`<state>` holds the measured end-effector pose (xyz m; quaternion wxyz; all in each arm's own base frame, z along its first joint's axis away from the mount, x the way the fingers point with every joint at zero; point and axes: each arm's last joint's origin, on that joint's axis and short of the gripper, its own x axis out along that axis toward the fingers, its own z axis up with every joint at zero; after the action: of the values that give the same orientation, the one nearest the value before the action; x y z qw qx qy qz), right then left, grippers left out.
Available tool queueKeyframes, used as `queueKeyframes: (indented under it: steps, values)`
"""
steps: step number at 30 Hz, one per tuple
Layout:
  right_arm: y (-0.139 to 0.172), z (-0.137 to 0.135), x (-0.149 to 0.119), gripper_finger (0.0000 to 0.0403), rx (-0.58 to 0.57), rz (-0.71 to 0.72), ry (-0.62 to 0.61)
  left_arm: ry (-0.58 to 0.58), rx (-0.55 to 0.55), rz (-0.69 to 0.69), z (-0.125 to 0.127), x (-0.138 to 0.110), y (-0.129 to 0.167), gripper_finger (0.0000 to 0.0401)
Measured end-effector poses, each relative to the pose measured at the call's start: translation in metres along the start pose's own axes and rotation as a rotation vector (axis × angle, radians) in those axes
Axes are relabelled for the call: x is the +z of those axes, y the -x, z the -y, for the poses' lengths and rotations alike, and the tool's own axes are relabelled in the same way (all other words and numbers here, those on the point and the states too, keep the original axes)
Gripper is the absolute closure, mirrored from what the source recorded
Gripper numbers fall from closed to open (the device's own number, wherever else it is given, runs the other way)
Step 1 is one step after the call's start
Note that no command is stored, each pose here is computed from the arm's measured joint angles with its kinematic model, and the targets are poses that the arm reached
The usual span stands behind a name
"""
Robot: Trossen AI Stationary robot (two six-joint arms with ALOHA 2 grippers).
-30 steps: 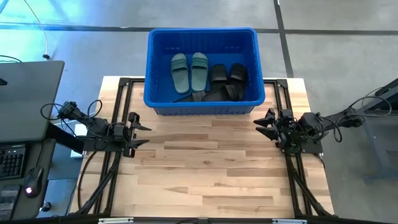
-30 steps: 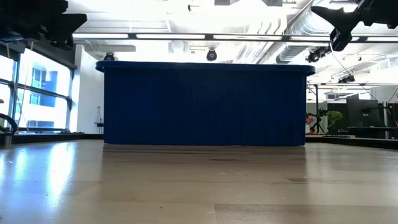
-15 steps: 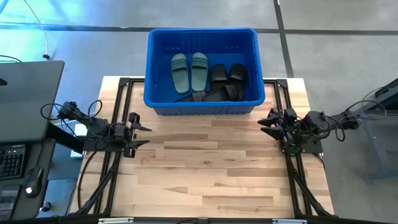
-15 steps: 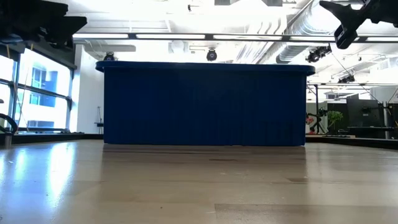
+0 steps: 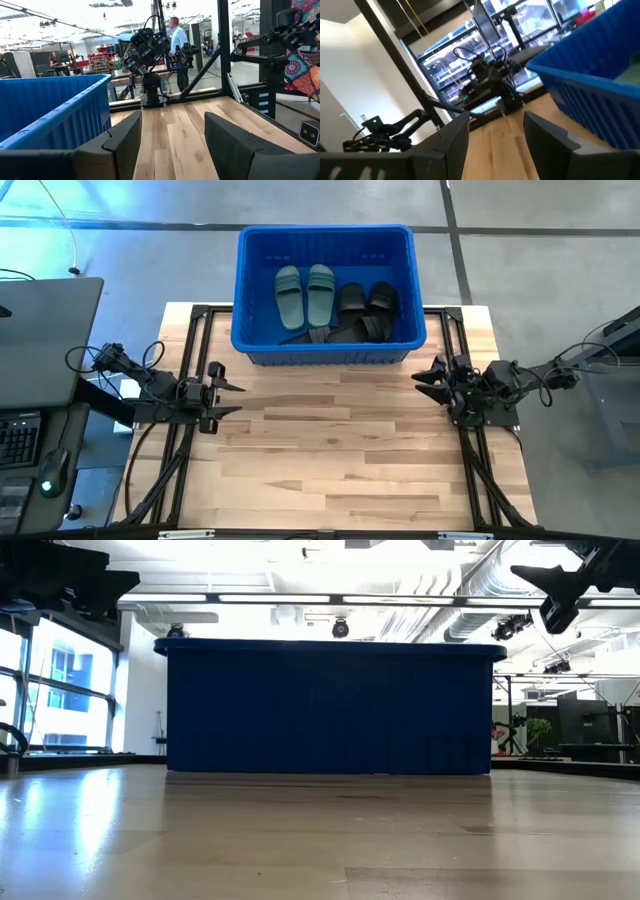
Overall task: Pick and place slides into bin
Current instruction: Return to Home Position
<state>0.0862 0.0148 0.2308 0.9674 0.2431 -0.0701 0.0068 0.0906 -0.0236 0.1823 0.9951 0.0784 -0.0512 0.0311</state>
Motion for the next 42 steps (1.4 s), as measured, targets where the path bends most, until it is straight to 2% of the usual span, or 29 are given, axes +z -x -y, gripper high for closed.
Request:
queueKeyframes:
  steps: [3,13,31,35,42]
  values:
    - [0.0,0.0,-0.0005,0.0226,0.005,-0.008,-0.01,0.0,0.0,0.0,0.0,0.0,0.0,0.0201]
    - [-0.0004,0.0003,-0.001,0.0224,-0.002,-0.011,0.068,0.0,0.0,0.0,0.0,0.0,0.0,0.0201]
    - [-0.0002,-0.0028,0.0005,0.0224,0.075,-0.019,-0.021,0.0,0.0,0.0,0.0,0.0,0.0,0.0201]
    - [-0.0002,-0.0036,0.0001,0.0224,0.102,-0.031,0.012,0.0,0.0,0.0,0.0,0.0,0.0,0.0201]
    - [-0.0001,0.0001,-0.0063,0.0224,0.056,-0.089,0.077,0.0,0.0,0.0,0.0,0.0,0.0,0.0201]
